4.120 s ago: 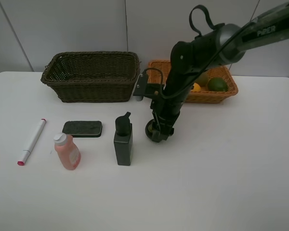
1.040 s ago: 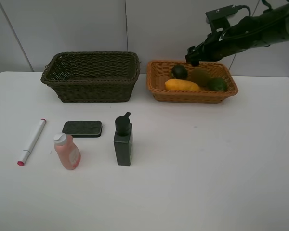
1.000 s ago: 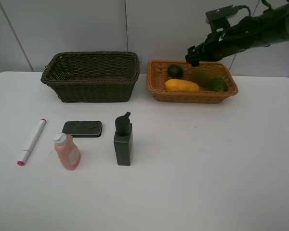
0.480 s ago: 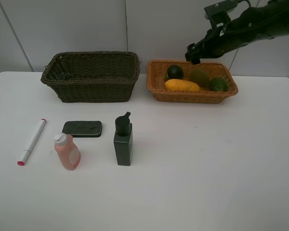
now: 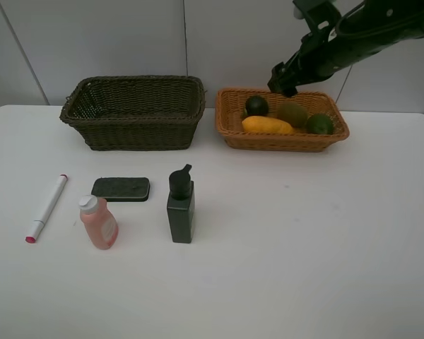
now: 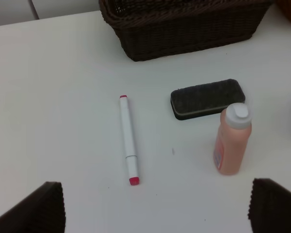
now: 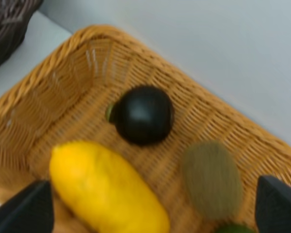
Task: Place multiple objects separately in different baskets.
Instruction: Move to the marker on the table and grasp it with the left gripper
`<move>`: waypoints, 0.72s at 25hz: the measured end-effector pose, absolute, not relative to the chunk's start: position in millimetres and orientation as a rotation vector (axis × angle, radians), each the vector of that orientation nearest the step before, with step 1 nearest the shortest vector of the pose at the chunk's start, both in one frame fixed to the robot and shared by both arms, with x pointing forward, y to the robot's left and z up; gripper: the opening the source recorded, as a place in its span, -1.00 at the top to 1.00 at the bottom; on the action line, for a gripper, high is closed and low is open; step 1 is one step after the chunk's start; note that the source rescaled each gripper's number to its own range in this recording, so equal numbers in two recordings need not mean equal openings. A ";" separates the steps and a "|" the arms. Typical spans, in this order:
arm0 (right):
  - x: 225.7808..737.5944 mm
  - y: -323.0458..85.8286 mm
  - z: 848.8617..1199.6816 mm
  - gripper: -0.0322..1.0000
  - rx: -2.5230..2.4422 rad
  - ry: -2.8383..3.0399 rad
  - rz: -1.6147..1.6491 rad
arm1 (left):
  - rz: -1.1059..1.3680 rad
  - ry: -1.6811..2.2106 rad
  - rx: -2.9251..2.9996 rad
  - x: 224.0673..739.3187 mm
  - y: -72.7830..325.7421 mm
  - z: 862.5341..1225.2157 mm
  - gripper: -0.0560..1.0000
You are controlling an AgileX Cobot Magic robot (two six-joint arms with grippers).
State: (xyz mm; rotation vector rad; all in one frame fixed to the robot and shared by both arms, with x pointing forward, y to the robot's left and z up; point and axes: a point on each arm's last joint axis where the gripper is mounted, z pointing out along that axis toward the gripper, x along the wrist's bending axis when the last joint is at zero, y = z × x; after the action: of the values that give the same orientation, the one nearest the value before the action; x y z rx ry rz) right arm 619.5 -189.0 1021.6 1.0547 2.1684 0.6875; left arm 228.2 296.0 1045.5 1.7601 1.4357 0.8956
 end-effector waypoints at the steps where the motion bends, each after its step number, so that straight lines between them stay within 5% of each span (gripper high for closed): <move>1: 612.0 -191.3 1024.2 -0.99 1.049 2.174 0.682 | 0.896 1.436 1.760 228.2 296.0 1045.5 -1.00; 18: 484.8 -212.1 1097.0 -0.99 1.011 2.454 0.677 | 0.896 1.436 1.760 228.2 296.0 1045.5 -1.00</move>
State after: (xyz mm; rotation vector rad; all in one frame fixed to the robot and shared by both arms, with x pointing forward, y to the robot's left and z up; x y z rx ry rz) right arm 484.8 -212.1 1097.0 1.0114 2.4537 0.6771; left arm 228.2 296.0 1045.5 1.7601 1.4357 0.8956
